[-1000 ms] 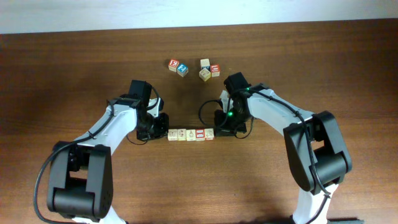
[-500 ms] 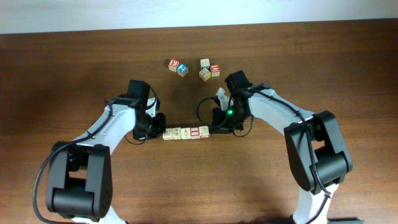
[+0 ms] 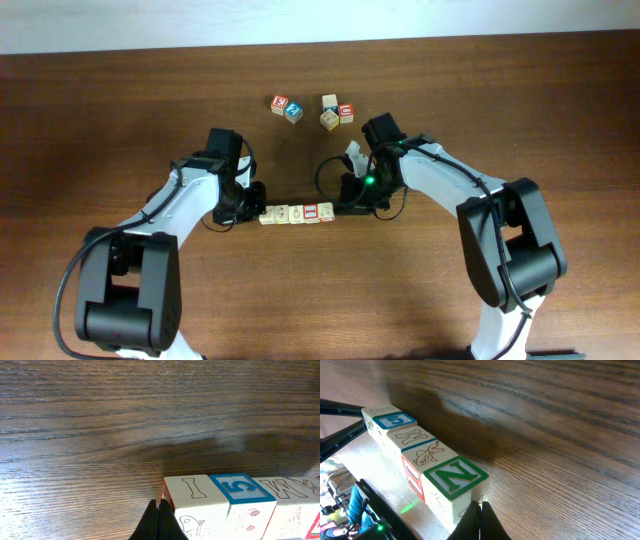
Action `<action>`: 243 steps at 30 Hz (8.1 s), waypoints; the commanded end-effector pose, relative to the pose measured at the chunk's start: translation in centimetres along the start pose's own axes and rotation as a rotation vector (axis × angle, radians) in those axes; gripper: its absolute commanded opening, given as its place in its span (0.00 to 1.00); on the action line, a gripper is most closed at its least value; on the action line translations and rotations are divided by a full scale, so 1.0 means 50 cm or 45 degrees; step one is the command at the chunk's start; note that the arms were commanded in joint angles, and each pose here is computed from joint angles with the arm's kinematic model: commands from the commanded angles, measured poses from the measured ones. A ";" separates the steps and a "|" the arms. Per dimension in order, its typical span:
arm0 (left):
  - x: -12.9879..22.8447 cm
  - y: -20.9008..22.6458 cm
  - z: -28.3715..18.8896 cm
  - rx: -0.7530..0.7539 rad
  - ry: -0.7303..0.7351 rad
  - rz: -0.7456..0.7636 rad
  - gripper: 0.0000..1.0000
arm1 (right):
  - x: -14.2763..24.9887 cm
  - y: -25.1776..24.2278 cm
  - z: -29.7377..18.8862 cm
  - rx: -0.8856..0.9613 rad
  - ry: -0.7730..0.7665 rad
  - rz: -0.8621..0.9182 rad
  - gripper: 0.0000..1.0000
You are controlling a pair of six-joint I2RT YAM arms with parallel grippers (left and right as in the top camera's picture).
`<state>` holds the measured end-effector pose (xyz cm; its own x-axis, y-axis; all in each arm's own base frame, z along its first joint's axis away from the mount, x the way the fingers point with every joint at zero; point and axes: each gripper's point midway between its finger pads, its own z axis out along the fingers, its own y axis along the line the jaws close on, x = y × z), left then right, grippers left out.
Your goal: Rotate 5 blocks
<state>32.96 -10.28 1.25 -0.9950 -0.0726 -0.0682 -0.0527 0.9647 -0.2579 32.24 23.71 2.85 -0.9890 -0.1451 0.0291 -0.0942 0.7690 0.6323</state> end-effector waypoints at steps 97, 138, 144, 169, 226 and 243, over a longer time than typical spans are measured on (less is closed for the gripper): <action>0.008 -0.005 0.001 0.455 0.084 0.322 0.00 | 0.024 -0.050 -0.036 0.083 0.016 0.006 0.08; -0.001 -0.014 -0.001 0.483 0.080 0.210 0.00 | 0.038 -0.031 0.010 0.018 0.009 0.179 0.05; 0.001 -0.014 -0.001 0.484 0.084 0.207 0.00 | 0.042 -0.030 0.015 0.021 0.019 0.173 0.04; 0.004 -0.014 -0.001 0.484 0.092 0.204 0.00 | 0.033 0.004 0.022 -0.120 0.024 0.025 0.05; 0.003 -0.014 -0.001 0.483 0.092 0.204 0.00 | 0.023 0.111 0.015 -0.082 -0.057 -0.232 0.04; 0.005 0.031 0.012 0.312 0.105 0.200 0.00 | 0.011 0.039 0.054 0.067 -0.053 -0.004 0.04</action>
<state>33.23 -8.46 0.58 -0.9929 0.0943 -0.0728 0.1178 0.8694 -0.4800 31.14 25.22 1.17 -0.9951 -0.0988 0.0075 -0.0780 0.8283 0.5549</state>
